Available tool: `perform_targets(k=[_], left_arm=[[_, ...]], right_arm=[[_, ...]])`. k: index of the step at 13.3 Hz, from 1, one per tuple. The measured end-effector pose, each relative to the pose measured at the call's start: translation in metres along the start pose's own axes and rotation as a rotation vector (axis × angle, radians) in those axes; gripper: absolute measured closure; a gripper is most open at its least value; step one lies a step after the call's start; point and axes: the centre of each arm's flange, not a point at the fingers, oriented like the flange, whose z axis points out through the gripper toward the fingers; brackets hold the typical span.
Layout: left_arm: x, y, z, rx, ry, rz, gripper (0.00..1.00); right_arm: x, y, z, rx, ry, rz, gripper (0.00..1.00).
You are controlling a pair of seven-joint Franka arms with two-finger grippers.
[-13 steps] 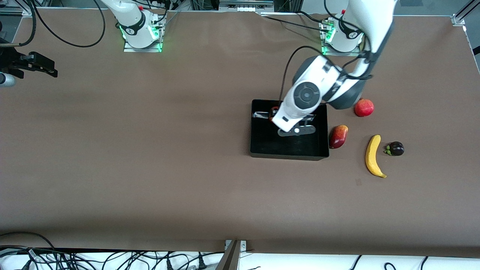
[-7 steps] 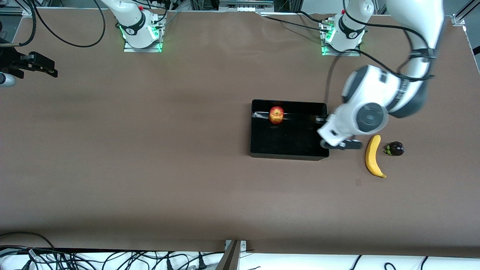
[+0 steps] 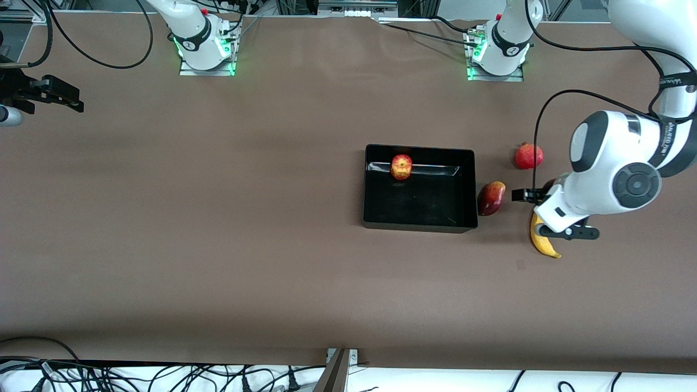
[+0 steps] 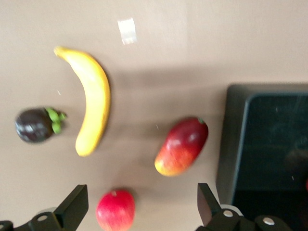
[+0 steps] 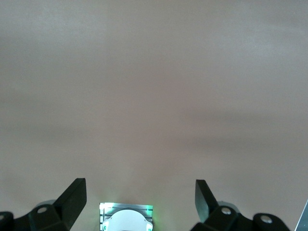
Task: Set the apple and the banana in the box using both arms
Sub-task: 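Open the left gripper and move it back to the banana, then grasp the yellow banana with the left gripper and lift it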
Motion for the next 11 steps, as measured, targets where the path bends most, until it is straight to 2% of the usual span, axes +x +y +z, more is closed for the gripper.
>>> perform_targets(k=[2,4,7,11], left_arm=[[0.01,-0.024,0.003,0.0,0.058,0.0,0.0],[0.022,-0.054,0.024,-0.001,0.087,0.01,0.0],[0.037,-0.091,0.068,-0.001,0.102,0.033,0.0],[0.052,-0.088,0.117,0.037,0.099,0.074,0.0]], right_arm=[[0.0,0.0,0.0,0.0,0.0,0.0,0.0],[0.0,0.0,0.0,0.0,0.0,0.0,0.0],[0.0,0.0,0.0,0.0,0.0,0.0,0.0],[0.0,0.0,0.0,0.0,0.0,0.0,0.0]])
